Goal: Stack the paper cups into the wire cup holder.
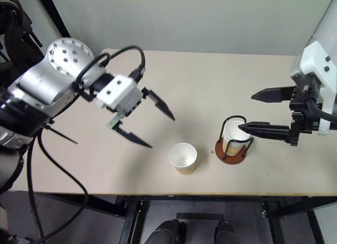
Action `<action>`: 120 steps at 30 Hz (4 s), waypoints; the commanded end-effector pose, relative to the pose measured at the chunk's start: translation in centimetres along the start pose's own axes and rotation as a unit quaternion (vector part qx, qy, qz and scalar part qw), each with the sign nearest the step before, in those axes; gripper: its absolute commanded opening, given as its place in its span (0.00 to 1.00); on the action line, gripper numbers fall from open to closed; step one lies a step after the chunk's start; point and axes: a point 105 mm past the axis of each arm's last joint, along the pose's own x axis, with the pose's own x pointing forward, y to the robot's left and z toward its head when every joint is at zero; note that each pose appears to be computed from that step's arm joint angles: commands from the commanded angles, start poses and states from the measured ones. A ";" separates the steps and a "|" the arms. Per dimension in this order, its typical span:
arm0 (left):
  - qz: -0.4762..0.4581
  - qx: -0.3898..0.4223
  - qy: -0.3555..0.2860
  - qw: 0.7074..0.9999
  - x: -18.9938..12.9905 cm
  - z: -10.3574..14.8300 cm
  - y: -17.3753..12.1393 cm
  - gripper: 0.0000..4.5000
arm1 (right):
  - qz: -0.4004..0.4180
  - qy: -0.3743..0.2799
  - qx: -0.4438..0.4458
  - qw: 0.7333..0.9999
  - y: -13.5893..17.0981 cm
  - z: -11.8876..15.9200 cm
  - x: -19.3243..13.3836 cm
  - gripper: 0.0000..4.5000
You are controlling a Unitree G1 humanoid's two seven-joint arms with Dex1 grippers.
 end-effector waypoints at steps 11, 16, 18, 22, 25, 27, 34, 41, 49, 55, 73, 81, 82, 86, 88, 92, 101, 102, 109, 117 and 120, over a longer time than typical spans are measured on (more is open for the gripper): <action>-0.097 0.096 0.073 0.988 2.7 -1.6 -2.4 0.99 | -0.002 -0.012 -0.022 1.000 -0.3 1.0 -0.2 1.00; -0.092 0.129 0.080 0.984 3.8 -2.5 -0.8 0.99 | -0.009 -0.003 -0.020 1.000 -0.3 0.8 -0.5 1.00; -0.087 0.137 0.079 0.984 4.3 -2.7 -0.1 0.99 | -0.011 -0.002 -0.020 1.000 -0.4 0.7 -0.5 1.00; -0.088 0.143 0.070 0.983 4.9 -2.8 0.2 0.99 | -0.014 0.001 -0.018 1.000 -0.4 0.6 -0.5 1.00; -0.099 0.147 0.069 0.982 5.4 -3.1 -0.2 0.99 | -0.017 0.002 -0.016 1.000 -0.5 0.5 -0.5 1.00; -0.109 0.148 0.066 0.981 5.6 -3.2 -0.7 0.96 | -0.018 0.003 -0.015 1.000 -0.5 0.5 -0.5 1.00; -0.129 0.155 0.061 0.978 5.9 -3.2 -1.9 0.47 | -0.022 0.005 -0.014 1.000 -0.6 0.5 -0.5 1.00; -0.151 0.173 0.071 0.971 6.7 -4.0 -2.9 0.01 | -0.023 0.001 -0.015 1.000 -0.5 0.7 -0.5 1.00; -0.145 0.190 0.082 0.968 7.0 -4.5 -2.4 0.01 | -0.023 -0.001 -0.015 1.000 -0.6 0.7 -0.7 1.00; -0.100 0.181 0.109 0.972 5.1 -4.4 0.3 0.01 | -0.025 0.002 -0.013 1.000 -0.8 0.4 -0.9 1.00; 0.015 0.098 0.042 0.994 -0.4 1.5 5.9 0.01 | -0.031 0.030 0.005 0.999 -2.2 -1.1 -1.6 1.00; 0.022 0.054 -0.014 0.998 -1.1 4.2 7.2 0.01 | -0.037 0.048 0.014 0.998 -2.9 -2.6 -2.1 1.00; 0.022 0.050 -0.020 0.998 -1.1 4.5 7.5 0.01 | -0.037 0.049 0.015 0.998 -2.9 -2.7 -2.2 1.00; 0.026 0.058 -0.017 0.998 -0.7 5.3 9.1 0.01 | -0.037 0.052 0.016 0.998 -2.7 -2.8 -2.5 1.00; 0.027 0.068 -0.009 0.997 -0.5 5.5 9.8 0.01 | -0.037 0.052 0.016 0.998 -2.6 -2.9 -2.6 1.00; 0.020 0.093 0.008 0.995 0.8 6.0 11.2 0.01 | -0.044 0.058 0.023 0.997 -2.4 -3.2 -3.0 1.00; 0.004 0.117 -0.002 0.993 2.4 7.3 12.1 0.01 | -0.068 0.086 0.044 0.993 -1.8 -4.5 -4.6 1.00; 0.003 0.120 -0.002 0.993 2.5 7.5 12.1 0.01 | -0.069 0.089 0.044 0.993 -1.6 -4.6 -4.7 1.00; 0.000 0.133 -0.002 0.991 2.9 8.1 12.5 0.01 | -0.091 0.080 0.040 0.992 -1.4 -4.4 -5.2 1.00; -0.023 0.144 -0.003 0.989 4.2 8.1 12.3 0.01 | -0.117 0.065 0.028 0.991 -1.5 -3.2 -6.1 1.00; -0.030 0.148 0.004 0.989 4.5 7.8 12.2 0.01 | -0.131 0.065 0.021 0.989 -1.7 -2.9 -6.6 1.00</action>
